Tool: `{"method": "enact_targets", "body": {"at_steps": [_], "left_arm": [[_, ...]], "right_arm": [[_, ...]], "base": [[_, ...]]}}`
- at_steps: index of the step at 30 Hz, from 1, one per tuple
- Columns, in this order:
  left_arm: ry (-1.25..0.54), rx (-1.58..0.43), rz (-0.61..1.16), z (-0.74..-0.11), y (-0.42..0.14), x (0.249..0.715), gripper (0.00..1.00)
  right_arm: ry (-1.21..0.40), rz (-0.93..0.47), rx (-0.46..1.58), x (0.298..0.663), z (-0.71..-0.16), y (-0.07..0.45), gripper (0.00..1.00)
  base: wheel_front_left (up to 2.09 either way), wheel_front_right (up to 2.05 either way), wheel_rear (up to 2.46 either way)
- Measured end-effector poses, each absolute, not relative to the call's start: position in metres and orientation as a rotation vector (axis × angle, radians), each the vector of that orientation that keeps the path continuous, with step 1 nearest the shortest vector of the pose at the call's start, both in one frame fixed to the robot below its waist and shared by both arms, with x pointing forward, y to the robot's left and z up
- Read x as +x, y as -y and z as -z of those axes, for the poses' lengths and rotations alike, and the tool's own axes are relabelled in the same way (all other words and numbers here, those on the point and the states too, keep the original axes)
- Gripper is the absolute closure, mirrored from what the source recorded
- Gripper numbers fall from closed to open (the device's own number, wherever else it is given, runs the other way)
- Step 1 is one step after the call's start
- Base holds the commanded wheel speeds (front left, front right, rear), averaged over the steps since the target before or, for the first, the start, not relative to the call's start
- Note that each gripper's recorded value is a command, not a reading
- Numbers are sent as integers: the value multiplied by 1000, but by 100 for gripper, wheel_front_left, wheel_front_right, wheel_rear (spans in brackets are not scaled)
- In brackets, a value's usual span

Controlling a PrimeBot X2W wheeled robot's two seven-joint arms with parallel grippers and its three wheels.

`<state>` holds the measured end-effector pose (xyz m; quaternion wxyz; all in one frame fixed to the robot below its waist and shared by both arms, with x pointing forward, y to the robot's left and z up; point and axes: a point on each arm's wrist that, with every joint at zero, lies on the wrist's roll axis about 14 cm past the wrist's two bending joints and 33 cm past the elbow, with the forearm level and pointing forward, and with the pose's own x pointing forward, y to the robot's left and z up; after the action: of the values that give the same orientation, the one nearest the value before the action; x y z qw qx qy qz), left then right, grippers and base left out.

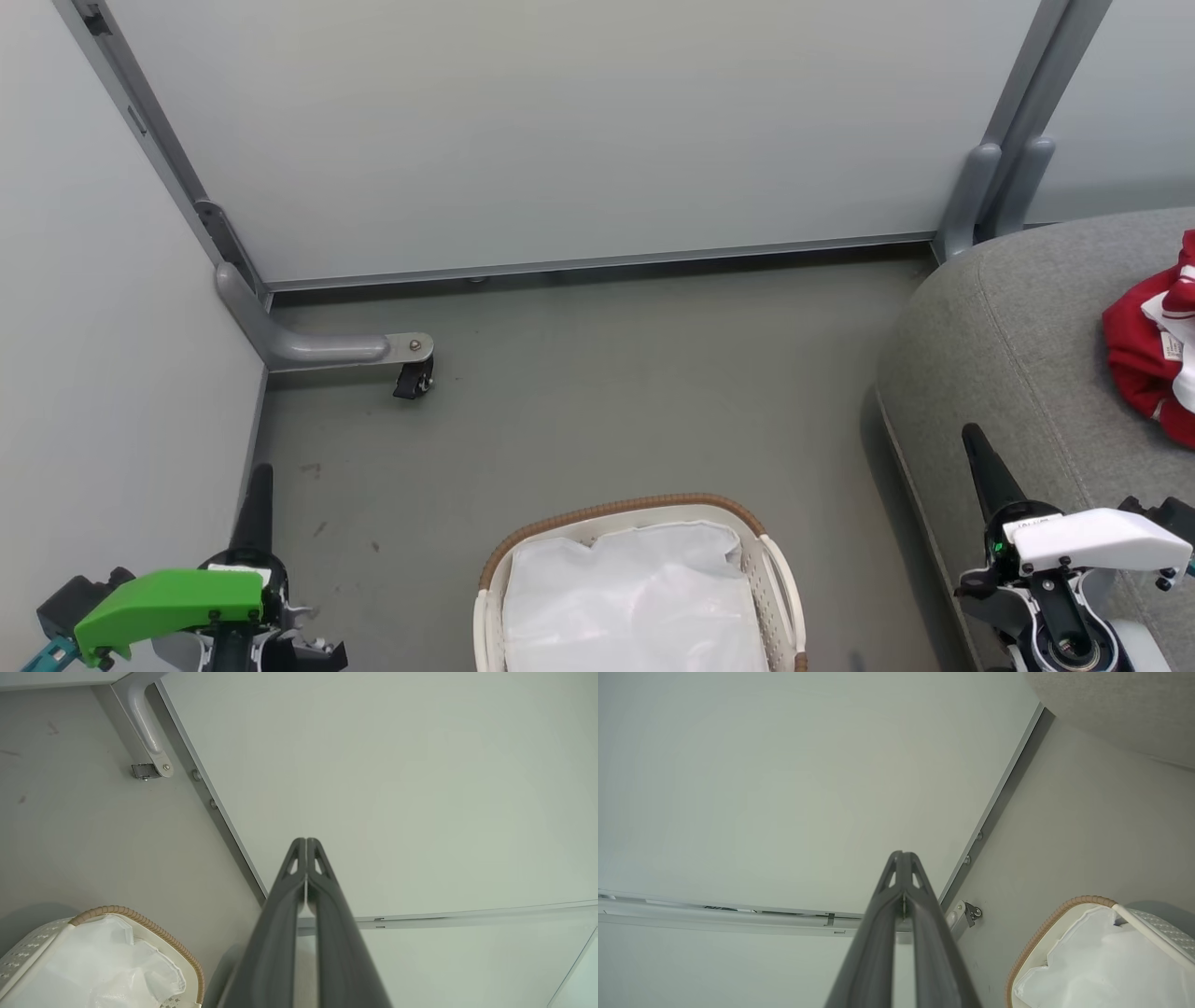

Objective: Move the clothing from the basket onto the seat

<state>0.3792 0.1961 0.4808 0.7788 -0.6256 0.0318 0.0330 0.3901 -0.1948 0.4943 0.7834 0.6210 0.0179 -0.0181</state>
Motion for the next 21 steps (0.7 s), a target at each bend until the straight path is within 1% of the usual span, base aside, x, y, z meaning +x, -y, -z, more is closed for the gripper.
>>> {"method": "enact_targets", "body": {"at_steps": [21], "left_arm": [[-35,-1500,-32,-495,-197,385,100]], "right_arm": [[-16,15,1496,390,-503,197,100]], "base": [[0,0,0]]}}
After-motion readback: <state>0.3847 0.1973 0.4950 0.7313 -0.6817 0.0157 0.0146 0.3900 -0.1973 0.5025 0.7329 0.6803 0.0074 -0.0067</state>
